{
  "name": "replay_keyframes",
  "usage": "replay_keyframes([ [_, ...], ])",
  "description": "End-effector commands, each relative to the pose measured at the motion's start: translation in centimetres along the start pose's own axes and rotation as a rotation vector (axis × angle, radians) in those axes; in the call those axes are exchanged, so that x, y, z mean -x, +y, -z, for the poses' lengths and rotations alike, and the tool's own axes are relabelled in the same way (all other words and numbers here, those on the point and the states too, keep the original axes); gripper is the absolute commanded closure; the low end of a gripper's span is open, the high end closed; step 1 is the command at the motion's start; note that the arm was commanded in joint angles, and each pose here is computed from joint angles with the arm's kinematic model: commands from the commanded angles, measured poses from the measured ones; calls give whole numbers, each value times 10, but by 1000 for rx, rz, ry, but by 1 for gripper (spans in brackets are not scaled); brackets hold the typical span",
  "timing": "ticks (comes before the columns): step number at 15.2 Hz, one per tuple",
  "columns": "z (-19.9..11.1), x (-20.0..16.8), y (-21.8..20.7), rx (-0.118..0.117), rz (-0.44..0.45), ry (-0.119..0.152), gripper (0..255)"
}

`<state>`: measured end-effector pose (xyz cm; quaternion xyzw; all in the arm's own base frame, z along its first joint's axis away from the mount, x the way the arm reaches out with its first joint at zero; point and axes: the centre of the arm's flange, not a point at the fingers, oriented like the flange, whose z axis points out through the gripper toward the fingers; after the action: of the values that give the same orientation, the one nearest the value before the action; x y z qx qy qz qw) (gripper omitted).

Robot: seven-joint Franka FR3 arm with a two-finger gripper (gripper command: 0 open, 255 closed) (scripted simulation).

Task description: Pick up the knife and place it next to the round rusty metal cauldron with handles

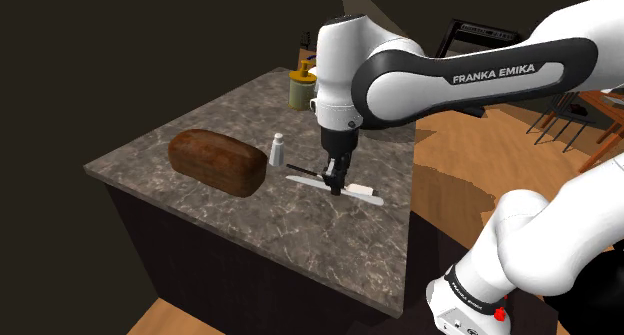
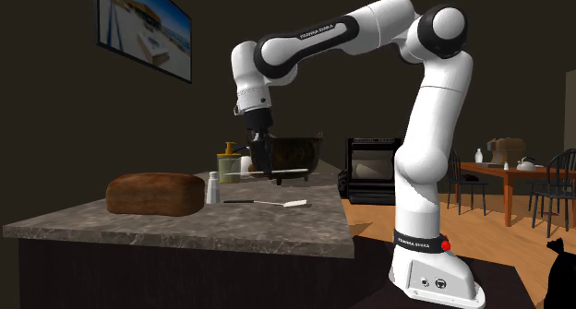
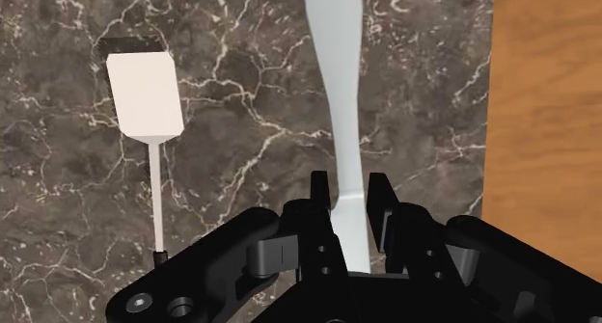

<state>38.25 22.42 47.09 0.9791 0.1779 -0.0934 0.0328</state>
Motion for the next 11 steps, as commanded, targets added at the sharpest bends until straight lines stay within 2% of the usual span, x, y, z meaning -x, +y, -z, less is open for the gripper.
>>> replay_keyframes([
  [1, 10, 2, 1, 0, 0, -1, 255],
  [11, 61, 12, 3, 0, 0, -1, 255],
])
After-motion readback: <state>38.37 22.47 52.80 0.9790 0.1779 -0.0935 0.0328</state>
